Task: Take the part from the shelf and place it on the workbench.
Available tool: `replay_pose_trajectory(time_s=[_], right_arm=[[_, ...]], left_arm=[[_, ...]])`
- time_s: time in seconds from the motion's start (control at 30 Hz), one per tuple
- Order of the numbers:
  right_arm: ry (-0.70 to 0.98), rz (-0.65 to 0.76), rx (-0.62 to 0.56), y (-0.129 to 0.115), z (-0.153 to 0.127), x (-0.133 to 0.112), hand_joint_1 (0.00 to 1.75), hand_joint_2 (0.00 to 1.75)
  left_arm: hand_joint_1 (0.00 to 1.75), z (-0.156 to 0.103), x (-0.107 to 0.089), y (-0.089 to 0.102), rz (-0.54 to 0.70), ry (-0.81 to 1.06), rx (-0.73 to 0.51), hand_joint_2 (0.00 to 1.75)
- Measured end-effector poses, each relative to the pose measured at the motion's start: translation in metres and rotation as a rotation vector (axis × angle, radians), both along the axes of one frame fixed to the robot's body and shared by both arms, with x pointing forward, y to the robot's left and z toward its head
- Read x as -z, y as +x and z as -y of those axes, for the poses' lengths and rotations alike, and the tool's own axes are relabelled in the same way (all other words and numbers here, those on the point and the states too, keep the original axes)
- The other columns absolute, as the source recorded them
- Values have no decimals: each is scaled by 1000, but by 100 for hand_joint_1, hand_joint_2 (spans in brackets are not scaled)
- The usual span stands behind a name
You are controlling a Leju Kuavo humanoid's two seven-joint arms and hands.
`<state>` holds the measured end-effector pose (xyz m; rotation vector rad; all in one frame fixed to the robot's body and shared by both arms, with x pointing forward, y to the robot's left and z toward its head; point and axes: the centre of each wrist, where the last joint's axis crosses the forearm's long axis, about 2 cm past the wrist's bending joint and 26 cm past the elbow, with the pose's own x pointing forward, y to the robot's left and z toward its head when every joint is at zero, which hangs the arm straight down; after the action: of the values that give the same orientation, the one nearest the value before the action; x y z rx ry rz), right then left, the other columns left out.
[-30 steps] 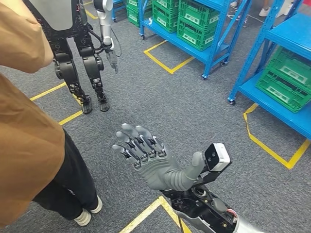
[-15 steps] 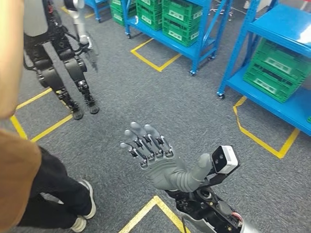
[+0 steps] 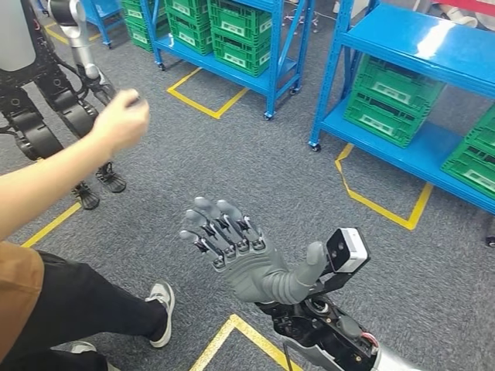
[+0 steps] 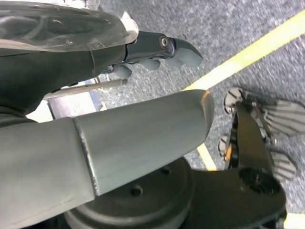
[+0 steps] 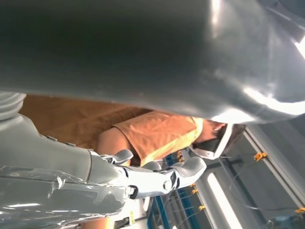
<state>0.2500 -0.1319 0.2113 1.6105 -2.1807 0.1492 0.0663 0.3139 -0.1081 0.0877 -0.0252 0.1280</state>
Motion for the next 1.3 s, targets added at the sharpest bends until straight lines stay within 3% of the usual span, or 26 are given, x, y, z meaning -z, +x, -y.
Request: replay_pose_trajectory(time_s=[1.3], right_arm=[[-22,-21,47,0,6,6,0,0]], left_arm=[[0,1,0,-2,7,-10,9,0]])
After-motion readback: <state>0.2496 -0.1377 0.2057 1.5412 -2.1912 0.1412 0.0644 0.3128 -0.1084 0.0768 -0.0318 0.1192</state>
